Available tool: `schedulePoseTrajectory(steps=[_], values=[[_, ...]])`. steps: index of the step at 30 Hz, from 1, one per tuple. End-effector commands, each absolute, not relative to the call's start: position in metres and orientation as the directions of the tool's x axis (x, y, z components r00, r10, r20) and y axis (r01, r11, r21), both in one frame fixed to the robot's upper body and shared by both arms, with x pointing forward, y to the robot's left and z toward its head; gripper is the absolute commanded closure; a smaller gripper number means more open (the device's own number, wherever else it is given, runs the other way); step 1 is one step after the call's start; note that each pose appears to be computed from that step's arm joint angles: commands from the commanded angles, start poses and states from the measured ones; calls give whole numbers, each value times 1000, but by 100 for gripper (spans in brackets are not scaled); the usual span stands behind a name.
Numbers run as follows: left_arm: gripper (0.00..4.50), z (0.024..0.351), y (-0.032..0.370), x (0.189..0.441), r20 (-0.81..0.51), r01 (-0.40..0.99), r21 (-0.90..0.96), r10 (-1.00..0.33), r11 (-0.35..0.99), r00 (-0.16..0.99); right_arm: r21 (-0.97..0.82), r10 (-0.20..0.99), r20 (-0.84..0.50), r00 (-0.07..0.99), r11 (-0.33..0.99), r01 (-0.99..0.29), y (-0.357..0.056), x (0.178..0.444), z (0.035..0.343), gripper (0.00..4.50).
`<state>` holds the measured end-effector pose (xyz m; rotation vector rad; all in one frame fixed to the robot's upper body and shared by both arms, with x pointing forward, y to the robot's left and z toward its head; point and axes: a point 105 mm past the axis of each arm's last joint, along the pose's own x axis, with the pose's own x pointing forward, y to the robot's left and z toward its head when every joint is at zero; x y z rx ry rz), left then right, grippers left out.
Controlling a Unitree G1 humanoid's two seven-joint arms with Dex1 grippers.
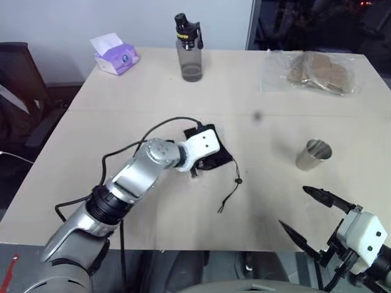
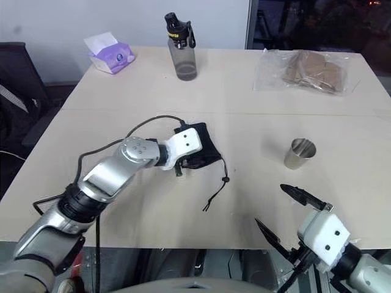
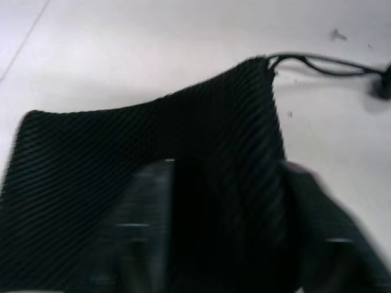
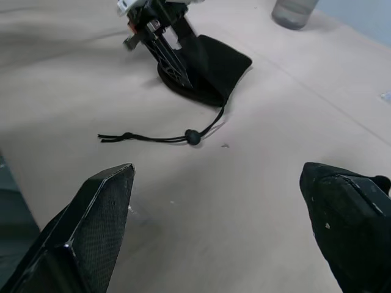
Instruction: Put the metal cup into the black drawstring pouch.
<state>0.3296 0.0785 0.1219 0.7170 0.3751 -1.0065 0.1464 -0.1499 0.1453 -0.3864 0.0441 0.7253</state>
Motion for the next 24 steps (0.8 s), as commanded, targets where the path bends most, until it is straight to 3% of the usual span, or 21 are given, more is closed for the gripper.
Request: schedulePoseTrajectory(steps=[1, 4, 7, 13, 18, 19, 20, 24], values=[[446, 142, 80, 338, -563, 863, 328, -654, 384, 505, -354, 616, -121, 778, 706, -613, -147, 152, 158, 0], [446, 147, 81, 341, -567, 871, 258, -664, 418, 487, -410, 553, -124, 824, 727, -550, -156, 168, 162, 0], [446, 152, 82, 346, -563, 867, 233, -665, 441, 490, -507, 397, -186, 899, 745, -434, -179, 193, 165, 0], [446, 155, 77, 349, -546, 853, 243, -662, 462, 514, -515, 354, -311, 882, 717, -469, -188, 236, 174, 0], [446, 156, 70, 346, -523, 837, 294, -656, 461, 544, -512, 292, -482, 826, 672, -535, -201, 263, 154, 0], [450, 156, 69, 345, -520, 834, 306, -654, 459, 550, -515, 279, -505, 817, 661, -545, -204, 267, 150, 52], [450, 157, 69, 344, -517, 832, 307, -653, 462, 553, -530, 270, -527, 806, 637, -560, -206, 269, 147, 76], [450, 160, 70, 340, -507, 824, 312, -650, 473, 565, -538, 259, -553, 792, 615, -577, -209, 272, 149, 278]])
